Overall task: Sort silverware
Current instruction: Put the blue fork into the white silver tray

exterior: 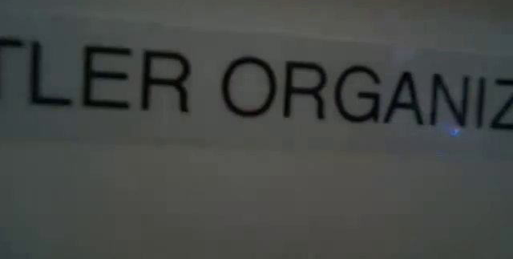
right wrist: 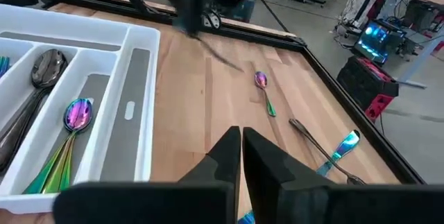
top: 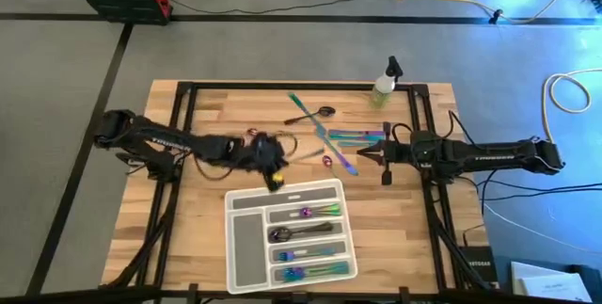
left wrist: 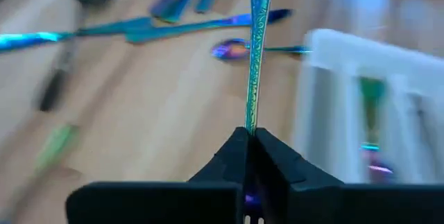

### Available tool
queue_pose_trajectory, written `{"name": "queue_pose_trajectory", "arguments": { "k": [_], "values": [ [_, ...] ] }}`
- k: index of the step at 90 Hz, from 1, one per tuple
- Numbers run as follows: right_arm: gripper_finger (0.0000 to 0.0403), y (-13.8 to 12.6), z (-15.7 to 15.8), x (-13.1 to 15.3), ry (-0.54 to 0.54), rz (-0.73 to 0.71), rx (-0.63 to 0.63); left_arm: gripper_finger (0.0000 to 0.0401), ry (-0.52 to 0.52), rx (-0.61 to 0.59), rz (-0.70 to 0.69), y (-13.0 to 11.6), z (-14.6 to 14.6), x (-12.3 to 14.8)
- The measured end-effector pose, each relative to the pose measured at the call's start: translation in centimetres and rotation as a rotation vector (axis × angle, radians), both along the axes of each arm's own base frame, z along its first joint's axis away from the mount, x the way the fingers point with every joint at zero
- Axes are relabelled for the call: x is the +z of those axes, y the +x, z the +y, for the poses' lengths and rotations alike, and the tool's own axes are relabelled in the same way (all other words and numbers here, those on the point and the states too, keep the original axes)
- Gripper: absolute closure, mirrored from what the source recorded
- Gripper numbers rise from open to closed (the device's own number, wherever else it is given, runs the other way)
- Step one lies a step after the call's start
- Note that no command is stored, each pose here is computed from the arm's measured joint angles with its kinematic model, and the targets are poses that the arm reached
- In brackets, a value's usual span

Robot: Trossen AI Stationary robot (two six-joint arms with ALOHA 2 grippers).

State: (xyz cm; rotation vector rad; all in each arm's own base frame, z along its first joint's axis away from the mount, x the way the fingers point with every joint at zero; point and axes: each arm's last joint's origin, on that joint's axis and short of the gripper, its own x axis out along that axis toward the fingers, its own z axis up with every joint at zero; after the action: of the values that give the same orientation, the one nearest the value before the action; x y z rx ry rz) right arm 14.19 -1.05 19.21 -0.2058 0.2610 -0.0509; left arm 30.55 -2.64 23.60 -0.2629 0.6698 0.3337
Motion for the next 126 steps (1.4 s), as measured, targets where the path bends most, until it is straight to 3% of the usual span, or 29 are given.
{"name": "queue_pose_trajectory", "arguments": {
  "k": [12, 28, 43, 57, 68, 85, 110, 126],
  "values": [
    [0.0403, 0.0, 0.0, 0.0, -0.002, 0.000, 0.001, 0.0401, -0.016, -0.024, -0.081, 0.0, -5.1, 1.6],
    [0.0403, 0.0, 0.0, 0.0, -0.002, 0.003, 0.001, 0.0401, -0.068, -0.046, -0.068, 0.4, -11.0, 3.1],
    [0.0403, 0.0, 0.0, 0.0, -0.009, 0.005, 0.002, 0.0401, -0.087, -0.159, -0.027, 3.6, -16.6, 3.4],
    [0.0403, 0.0, 0.0, 0.0, -0.024, 0.004, 0.006, 0.0401, -0.065, -0.152, -0.003, 7.1, -20.1, 2.2],
    [0.0403, 0.0, 0.0, -0.1, -0.018, 0.007, 0.004, 0.0401, -0.007, -0.098, 0.042, 8.5, -21.9, -0.9],
    [0.0403, 0.0, 0.0, -0.1, 0.012, 0.007, -0.004, 0.0401, -0.027, -0.026, 0.071, 8.8, -23.6, -5.1],
    [0.0403, -0.2, 0.0, -0.7, 0.061, 0.067, -0.017, 0.0401, -0.028, -0.052, 0.031, 7.8, -25.5, -5.2],
    [0.0403, -0.1, 0.0, -0.4, 0.063, 0.043, -0.018, 0.0401, -0.109, -0.069, 0.085, 7.5, -25.8, -5.4]
  ]
}}
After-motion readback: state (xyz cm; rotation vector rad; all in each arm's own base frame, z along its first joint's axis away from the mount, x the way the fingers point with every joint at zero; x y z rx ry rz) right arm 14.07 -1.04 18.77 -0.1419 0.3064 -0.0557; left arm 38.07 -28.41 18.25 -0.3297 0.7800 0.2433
